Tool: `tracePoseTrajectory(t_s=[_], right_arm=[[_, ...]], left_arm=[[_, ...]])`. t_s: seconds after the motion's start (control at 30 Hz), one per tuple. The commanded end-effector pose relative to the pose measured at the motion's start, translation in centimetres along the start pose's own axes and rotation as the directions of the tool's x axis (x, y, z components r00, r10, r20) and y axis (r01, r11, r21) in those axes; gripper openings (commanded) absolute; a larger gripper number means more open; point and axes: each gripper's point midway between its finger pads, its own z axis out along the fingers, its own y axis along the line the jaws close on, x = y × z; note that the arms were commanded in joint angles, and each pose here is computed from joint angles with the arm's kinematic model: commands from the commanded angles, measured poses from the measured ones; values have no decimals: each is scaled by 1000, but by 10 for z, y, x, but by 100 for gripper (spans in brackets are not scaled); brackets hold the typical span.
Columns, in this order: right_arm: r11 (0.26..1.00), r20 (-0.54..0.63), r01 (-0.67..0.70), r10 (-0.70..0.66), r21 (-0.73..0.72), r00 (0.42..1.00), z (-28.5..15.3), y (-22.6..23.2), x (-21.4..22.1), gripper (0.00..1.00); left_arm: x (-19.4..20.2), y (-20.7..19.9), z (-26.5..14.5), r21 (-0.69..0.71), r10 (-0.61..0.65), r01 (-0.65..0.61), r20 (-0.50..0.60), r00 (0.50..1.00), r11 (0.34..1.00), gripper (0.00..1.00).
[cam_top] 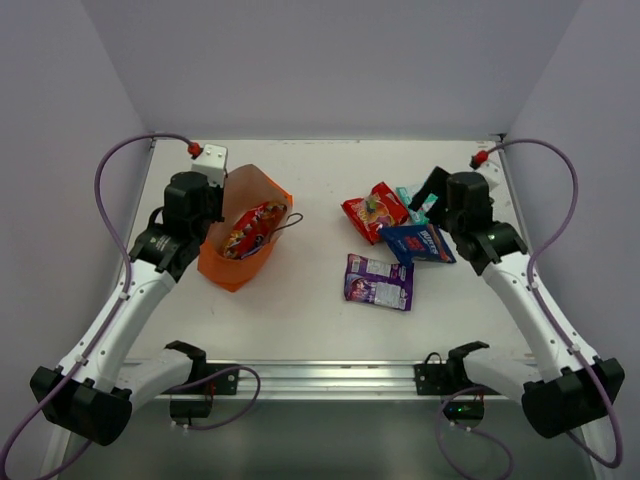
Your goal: Take the snacks out of the paper bag
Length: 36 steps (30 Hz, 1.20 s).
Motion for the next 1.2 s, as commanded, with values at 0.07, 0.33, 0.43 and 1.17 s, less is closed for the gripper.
tracePoseTrajectory(t_s=[0.07,0.33,0.43,1.17], right_arm=[[878,40,118,-113,-465,993,-73,147,-15,99],[639,-130,81,-277,-765,952,-170,305,59,97],[603,-217,-10,-271,-798,938,-199,342,74,95],[845,-544,-97,-247,-526,802,-94,331,230,99]], left_arm=[[-45,3,-13,29,-28,24,139,990,999,0],[-44,3,-19,42,-30,24,146,989,999,0],[-45,4,-23,49,-29,22,152,988,999,0],[-42,-8,-27,114,-64,46,151,986,992,0]])
